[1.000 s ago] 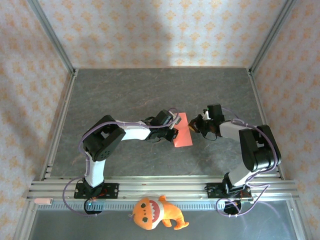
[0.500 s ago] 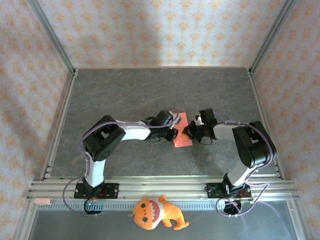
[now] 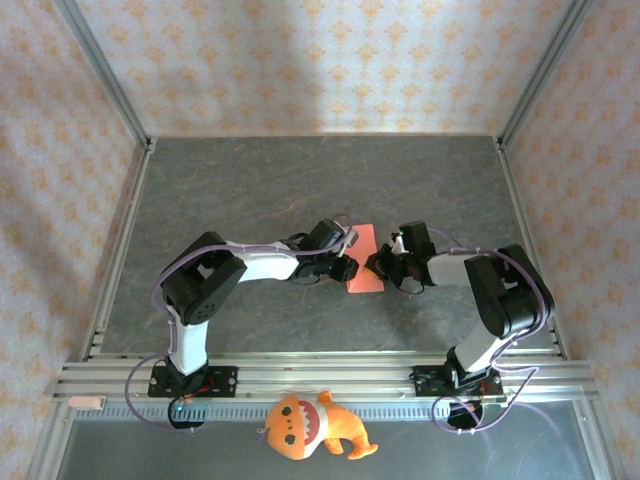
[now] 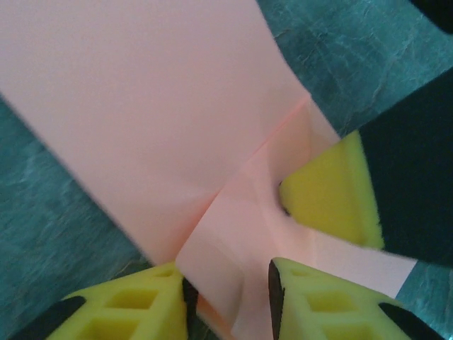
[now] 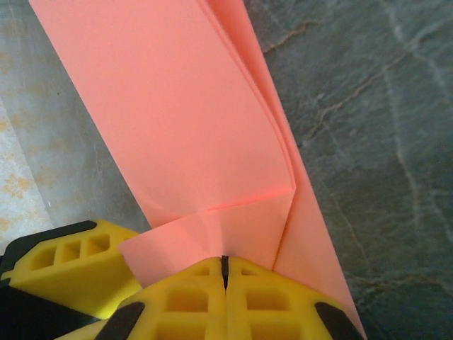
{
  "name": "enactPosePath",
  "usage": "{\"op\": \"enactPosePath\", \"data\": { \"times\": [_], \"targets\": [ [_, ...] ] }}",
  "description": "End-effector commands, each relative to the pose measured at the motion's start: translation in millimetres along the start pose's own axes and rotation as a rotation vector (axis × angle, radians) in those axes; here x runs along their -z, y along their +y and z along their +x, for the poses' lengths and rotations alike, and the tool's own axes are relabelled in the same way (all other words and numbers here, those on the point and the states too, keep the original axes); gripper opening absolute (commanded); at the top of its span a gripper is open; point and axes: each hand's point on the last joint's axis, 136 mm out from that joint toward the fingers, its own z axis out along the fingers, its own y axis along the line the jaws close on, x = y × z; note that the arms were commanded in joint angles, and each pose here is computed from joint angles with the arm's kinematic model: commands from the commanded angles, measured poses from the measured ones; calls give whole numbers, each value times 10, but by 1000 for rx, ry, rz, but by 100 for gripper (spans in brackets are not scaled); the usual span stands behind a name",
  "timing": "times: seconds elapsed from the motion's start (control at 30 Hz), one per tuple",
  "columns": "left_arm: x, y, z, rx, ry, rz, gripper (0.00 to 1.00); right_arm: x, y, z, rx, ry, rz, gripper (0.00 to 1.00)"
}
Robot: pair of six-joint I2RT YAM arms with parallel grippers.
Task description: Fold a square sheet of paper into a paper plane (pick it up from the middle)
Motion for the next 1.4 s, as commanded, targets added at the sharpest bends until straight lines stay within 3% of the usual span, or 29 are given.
{"op": "enactPosePath", "data": {
  "times": [0.0,0.17,0.37,0.5,0.7,0.87,1.37],
  "targets": [
    [259,242,-4,103,-21,-121,42,-8,-530,163,-99,2,180,0],
    [433,101,-59,179,-58,-47,42,-9,-513,158,-103,-2,172,0],
    [463,-420,-40,220,-4,256,14,-5,-492,143,-102,-8,169,0],
    [474,-673,-68,221,24,402,8,-15,-506,142,-104,-6,173,0],
    [324,-779,-10,183,119,437,5,-13,-501,150,-104,-4,171,0],
    [102,-682,109,159,186,368,3,-13,-494,151,-102,-3,169,0],
    [-94,-504,254,160,238,286,3,-15,-514,155,-102,-3,175,0]
  ]
}}
